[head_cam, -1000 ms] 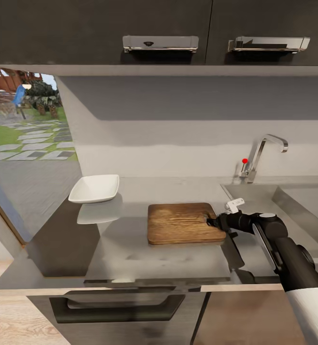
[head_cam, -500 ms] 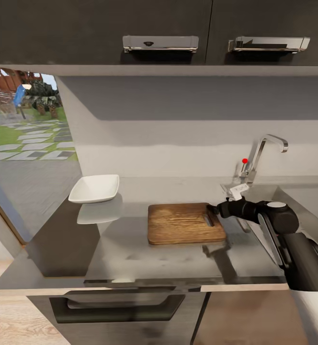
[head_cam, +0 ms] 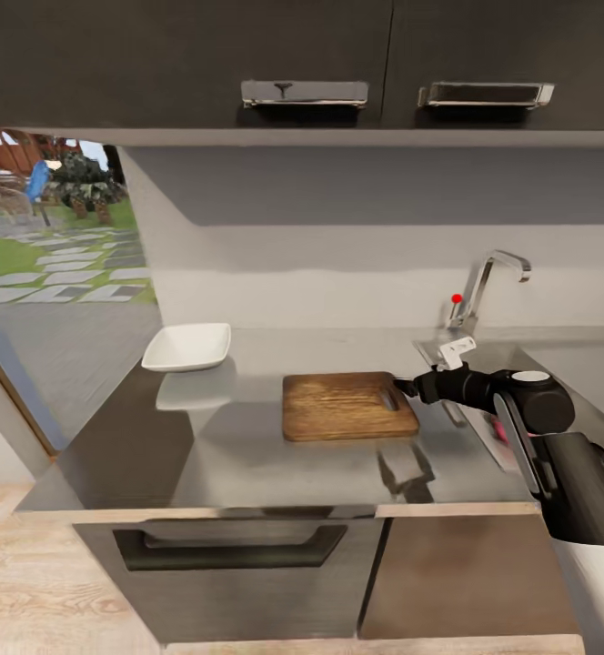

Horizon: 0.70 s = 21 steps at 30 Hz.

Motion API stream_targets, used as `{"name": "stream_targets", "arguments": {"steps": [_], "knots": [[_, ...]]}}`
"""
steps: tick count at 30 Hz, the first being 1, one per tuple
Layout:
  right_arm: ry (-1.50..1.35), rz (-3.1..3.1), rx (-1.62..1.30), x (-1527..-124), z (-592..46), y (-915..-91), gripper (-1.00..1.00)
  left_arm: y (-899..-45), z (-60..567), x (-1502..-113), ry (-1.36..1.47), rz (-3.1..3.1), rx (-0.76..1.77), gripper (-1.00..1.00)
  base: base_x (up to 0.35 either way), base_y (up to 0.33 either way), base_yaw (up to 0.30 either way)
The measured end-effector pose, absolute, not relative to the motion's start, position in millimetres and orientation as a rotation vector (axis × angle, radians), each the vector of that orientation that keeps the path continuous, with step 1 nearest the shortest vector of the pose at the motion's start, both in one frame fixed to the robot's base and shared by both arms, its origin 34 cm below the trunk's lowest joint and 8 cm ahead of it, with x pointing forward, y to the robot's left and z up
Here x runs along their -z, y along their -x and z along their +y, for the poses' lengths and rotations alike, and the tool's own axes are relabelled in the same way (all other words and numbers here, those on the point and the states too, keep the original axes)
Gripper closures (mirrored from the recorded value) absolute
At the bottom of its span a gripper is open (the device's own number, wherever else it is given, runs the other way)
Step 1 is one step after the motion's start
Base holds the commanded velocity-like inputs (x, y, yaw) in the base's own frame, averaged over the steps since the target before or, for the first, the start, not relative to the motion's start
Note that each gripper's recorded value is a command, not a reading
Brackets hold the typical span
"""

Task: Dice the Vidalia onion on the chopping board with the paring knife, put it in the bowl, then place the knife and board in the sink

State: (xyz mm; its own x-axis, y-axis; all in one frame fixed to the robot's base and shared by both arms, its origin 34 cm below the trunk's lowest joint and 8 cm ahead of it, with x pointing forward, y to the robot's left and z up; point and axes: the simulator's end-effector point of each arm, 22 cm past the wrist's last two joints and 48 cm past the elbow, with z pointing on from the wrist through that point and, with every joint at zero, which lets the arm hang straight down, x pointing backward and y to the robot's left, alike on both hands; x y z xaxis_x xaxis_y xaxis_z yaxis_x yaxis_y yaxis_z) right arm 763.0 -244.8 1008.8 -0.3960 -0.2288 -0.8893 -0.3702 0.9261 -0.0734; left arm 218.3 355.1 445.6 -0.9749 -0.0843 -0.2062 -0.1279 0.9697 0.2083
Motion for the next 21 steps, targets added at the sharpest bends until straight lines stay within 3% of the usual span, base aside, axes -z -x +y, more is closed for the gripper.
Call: {"name": "stream_targets", "arguments": {"steps": [21], "knots": [[0.431,1.996,-0.169,-1009.2,-244.7,-763.0,-1.00,-218.2,355.7,-445.7,0.159,2.922,-0.329,-1.00,-0.340,0.000,0.000]]}}
